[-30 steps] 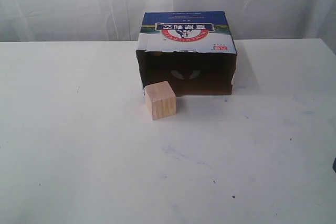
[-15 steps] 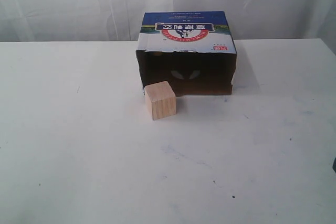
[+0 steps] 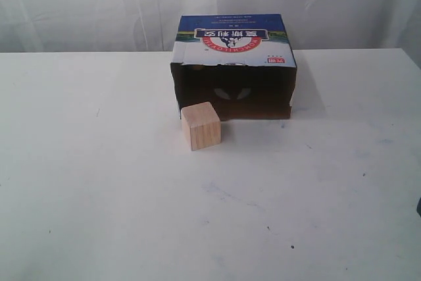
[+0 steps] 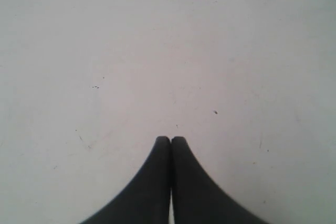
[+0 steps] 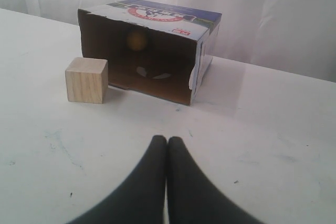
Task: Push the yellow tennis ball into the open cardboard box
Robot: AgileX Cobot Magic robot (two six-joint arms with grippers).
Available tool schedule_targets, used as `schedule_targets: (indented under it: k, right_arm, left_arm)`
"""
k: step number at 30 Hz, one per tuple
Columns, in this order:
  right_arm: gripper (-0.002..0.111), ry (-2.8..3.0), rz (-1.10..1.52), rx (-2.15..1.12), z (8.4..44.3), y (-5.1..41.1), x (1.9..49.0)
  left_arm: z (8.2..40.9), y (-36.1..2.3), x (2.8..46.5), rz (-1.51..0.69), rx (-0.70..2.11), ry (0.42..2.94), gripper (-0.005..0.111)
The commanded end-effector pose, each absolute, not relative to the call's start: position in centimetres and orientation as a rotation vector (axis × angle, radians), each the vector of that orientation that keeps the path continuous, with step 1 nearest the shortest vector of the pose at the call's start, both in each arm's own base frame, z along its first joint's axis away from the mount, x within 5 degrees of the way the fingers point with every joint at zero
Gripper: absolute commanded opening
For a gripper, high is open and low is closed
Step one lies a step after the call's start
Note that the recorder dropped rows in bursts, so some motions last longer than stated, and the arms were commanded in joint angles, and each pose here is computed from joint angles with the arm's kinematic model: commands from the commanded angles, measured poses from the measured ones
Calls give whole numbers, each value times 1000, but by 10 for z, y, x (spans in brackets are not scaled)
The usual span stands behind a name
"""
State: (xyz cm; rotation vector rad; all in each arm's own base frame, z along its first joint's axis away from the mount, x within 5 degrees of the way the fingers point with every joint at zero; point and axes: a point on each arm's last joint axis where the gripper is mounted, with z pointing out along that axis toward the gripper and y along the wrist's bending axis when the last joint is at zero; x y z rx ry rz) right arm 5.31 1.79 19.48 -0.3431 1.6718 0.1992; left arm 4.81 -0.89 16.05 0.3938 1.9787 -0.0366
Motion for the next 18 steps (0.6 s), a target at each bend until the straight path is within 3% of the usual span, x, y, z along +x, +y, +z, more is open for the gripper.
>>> schedule_targets:
  k: [1, 18]
  right_arm:
    - [0, 1671, 187, -345, 193, 17, 53]
    - [0, 1673, 194, -338, 193, 17, 53]
  left_arm:
    - [158, -9, 47, -33, 404, 1988, 0]
    - [158, -9, 47, -33, 404, 1988, 0]
